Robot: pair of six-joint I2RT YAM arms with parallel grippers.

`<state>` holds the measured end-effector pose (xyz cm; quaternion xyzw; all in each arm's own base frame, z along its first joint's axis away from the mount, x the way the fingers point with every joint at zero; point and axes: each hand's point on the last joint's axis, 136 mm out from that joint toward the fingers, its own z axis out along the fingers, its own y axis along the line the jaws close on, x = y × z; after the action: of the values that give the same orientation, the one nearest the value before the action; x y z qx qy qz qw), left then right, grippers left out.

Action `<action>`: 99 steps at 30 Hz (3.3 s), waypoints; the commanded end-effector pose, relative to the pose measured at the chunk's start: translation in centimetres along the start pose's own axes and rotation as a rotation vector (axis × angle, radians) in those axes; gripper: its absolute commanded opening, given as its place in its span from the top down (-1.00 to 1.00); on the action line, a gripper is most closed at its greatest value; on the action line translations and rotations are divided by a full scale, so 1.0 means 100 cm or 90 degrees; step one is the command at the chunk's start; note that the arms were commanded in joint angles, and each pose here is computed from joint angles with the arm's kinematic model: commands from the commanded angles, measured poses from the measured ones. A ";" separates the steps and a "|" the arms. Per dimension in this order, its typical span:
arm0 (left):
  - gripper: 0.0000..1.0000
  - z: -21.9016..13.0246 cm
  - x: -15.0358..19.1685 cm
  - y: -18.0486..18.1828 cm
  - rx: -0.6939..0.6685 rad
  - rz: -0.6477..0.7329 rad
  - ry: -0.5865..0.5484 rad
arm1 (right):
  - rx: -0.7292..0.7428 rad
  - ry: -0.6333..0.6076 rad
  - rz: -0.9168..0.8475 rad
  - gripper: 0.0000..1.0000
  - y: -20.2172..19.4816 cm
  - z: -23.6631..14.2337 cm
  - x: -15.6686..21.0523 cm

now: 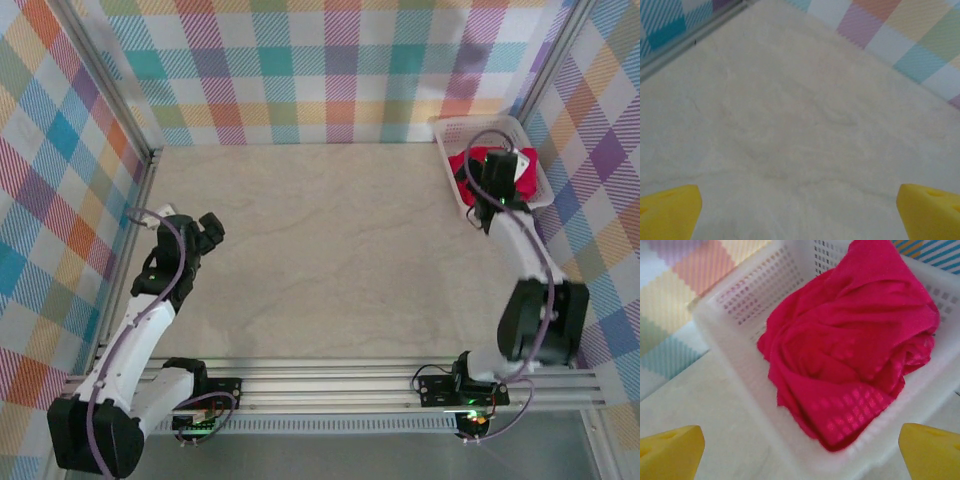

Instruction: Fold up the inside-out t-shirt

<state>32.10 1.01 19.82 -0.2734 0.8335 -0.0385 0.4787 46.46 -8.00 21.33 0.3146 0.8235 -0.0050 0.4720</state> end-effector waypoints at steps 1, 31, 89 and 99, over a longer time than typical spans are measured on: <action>-1.00 0.005 0.008 -0.014 0.025 -0.005 0.057 | 0.047 0.097 0.029 -0.99 -0.014 0.035 0.019; -0.73 -0.017 0.031 -0.074 0.237 -0.059 0.175 | -0.127 0.026 0.140 1.00 0.049 -0.028 -0.059; -0.77 0.007 0.230 -0.192 0.241 0.176 0.447 | -0.274 0.371 -0.171 -0.84 0.089 -0.100 0.208; 0.94 0.036 0.233 -0.149 0.065 0.242 0.428 | -0.224 0.424 -0.169 -0.80 0.064 -0.086 0.243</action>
<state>32.07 -25.20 3.04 -0.0571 0.9722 -0.1467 0.1735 33.55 12.28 8.69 0.0974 0.9558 0.1786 0.2122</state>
